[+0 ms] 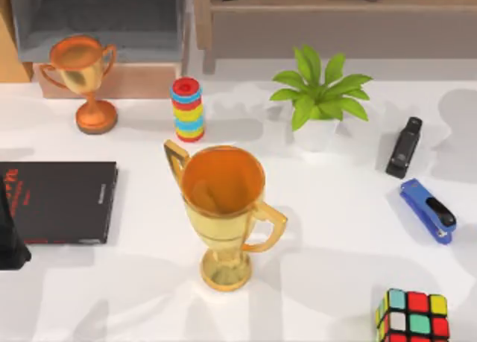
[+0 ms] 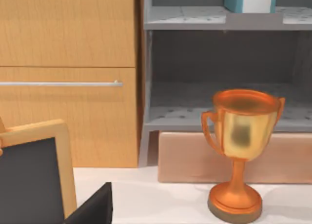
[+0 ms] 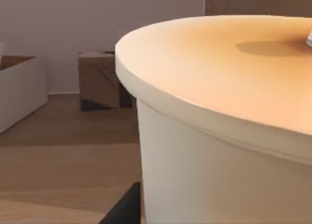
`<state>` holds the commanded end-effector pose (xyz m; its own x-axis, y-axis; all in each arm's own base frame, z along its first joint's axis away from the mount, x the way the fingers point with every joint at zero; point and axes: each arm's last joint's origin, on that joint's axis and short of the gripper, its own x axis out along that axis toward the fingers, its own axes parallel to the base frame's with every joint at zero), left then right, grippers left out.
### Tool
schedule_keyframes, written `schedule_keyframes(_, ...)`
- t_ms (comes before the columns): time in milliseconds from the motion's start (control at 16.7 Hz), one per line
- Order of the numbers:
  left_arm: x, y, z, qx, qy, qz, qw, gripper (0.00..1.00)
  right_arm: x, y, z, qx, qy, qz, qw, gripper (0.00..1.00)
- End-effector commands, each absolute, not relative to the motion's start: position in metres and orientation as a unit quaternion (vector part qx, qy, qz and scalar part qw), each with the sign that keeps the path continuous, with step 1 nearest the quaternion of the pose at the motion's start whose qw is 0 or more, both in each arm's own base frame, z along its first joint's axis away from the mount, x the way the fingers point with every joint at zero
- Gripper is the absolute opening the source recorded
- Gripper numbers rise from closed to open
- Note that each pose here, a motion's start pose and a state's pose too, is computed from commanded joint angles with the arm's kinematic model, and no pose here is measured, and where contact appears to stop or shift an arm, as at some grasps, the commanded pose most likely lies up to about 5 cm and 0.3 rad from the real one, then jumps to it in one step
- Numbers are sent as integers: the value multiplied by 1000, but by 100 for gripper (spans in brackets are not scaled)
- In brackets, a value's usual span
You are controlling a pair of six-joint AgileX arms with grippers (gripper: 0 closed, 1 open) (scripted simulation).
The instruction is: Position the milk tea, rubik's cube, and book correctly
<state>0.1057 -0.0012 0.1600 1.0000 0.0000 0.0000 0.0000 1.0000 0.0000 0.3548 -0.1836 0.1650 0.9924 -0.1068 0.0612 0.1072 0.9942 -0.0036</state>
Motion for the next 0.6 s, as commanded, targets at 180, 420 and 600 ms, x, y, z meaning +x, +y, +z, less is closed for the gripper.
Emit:
schedule_keyframes(180, 106, -1, 160, 0, 0, 0, 1000, 100, 352, -188, 137, -3, 2, -24, 1000, 0)
schedule_keyframes(420, 106, -1, 160, 0, 0, 0, 1000, 100, 352, -188, 128, -4, 11, -11, 1000, 0)
schedule_keyframes(600, 106, -1, 160, 0, 0, 0, 1000, 100, 354, -187, 130, -3, 10, -9, 1000, 0)
